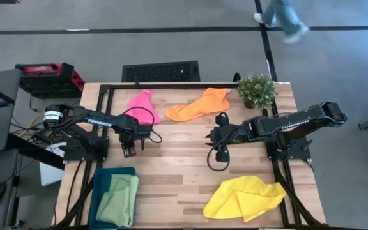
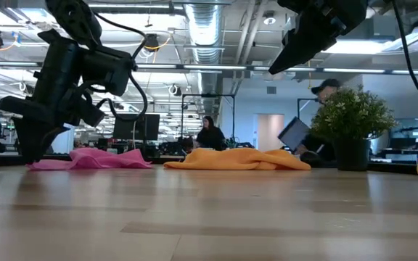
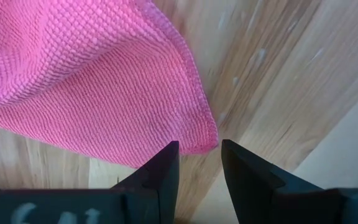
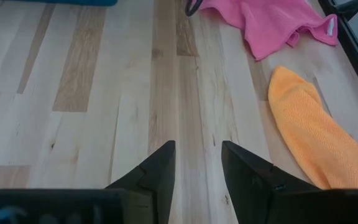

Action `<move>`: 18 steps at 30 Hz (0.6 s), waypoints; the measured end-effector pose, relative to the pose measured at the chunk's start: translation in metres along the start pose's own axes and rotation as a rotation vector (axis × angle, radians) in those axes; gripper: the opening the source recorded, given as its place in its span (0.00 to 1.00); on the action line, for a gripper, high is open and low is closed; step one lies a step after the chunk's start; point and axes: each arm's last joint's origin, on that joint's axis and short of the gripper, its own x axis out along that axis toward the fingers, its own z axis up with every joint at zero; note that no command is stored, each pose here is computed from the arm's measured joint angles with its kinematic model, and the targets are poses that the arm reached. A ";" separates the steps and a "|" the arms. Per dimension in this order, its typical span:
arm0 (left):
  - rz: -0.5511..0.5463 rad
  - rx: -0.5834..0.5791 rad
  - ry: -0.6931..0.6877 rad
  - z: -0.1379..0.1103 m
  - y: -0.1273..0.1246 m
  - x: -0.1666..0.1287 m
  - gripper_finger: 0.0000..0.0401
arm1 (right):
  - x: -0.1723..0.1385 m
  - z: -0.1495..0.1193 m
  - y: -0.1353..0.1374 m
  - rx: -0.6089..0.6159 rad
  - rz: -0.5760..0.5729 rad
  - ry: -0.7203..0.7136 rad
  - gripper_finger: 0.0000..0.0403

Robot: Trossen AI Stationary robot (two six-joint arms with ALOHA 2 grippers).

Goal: Fold microfiber towels
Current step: Fold the pink microfiber towel

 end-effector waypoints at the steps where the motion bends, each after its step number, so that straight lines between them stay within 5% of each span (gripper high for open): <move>1: 0.000 -0.002 0.002 0.000 0.000 0.001 0.28 | 0.000 0.000 0.000 0.000 0.000 0.000 0.38; 18: -0.006 -0.096 -0.057 0.005 -0.001 0.003 0.28 | 0.000 0.000 0.000 0.000 0.000 0.000 0.38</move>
